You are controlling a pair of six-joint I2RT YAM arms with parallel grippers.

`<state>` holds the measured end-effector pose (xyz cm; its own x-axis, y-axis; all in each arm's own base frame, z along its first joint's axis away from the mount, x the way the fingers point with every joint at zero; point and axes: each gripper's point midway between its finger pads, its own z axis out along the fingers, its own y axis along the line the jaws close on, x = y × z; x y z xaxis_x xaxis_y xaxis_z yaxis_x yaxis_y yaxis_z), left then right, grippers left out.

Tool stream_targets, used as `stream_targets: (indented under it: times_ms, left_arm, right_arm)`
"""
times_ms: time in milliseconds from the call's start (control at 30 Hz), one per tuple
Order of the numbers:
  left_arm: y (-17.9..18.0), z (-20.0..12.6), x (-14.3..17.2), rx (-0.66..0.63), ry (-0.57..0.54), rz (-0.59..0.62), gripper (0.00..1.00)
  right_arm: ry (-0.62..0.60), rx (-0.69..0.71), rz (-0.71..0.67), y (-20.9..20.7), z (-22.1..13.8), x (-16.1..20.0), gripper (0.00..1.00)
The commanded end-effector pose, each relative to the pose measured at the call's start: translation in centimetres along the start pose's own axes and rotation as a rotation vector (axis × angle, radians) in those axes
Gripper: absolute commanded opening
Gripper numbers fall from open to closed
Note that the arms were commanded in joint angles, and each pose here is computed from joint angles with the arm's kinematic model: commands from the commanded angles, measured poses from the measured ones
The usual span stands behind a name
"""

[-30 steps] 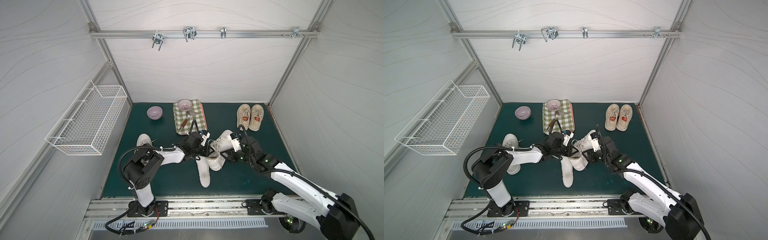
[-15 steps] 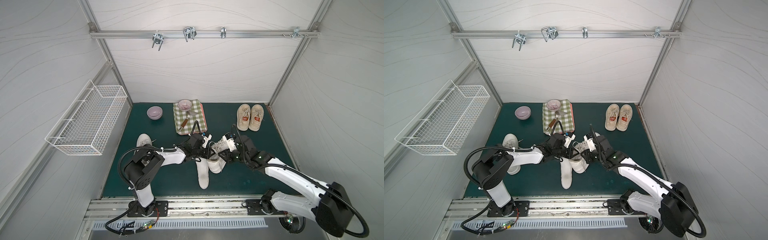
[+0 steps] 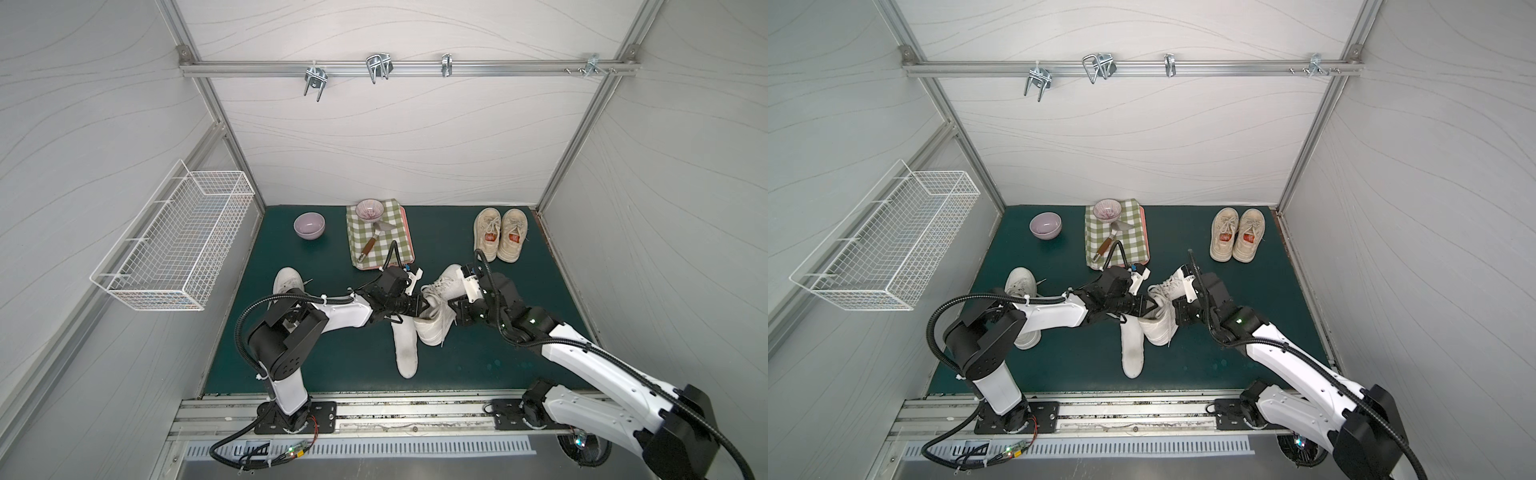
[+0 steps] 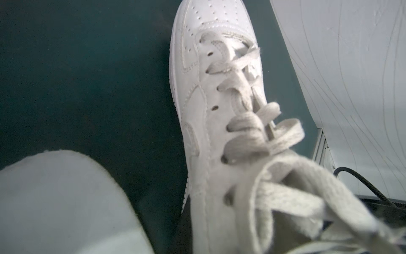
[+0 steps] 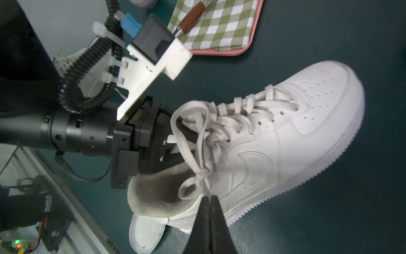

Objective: Remove the insole from the shoe
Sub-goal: Untie the shoelace on the shoe.

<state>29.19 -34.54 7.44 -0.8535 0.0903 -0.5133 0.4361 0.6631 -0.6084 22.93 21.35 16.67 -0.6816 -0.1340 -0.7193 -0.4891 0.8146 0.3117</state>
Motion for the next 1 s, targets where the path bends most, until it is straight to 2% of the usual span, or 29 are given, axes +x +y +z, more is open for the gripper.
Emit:
stream_targets:
  times_ms: [0,133,333,667,967]
  left_arm:
    - [-2.3,-1.6,-5.4,0.034,-0.164,0.021,0.00]
    - [-0.7,-1.6,-5.6,-0.020,-0.173,-0.033,0.00]
    - [0.7,-2.1,-5.9,-0.060,-0.192,-0.079,0.00]
    - [1.7,-1.9,-5.7,-0.101,-0.187,-0.101,0.00]
    - [2.3,-1.5,-5.4,-0.111,-0.177,-0.105,0.00]
  right_arm:
    - [-0.052,0.131,0.035,-2.3,-1.9,-1.1,0.00]
    - [-0.078,0.229,0.119,-5.0,-3.4,-1.6,0.00]
    - [-0.146,0.268,0.221,-7.1,-5.7,-2.6,0.00]
    - [-0.280,0.404,0.314,-10.3,-11.2,-5.0,0.00]
    - [-0.357,0.426,0.346,-11.0,-13.9,-6.2,0.00]
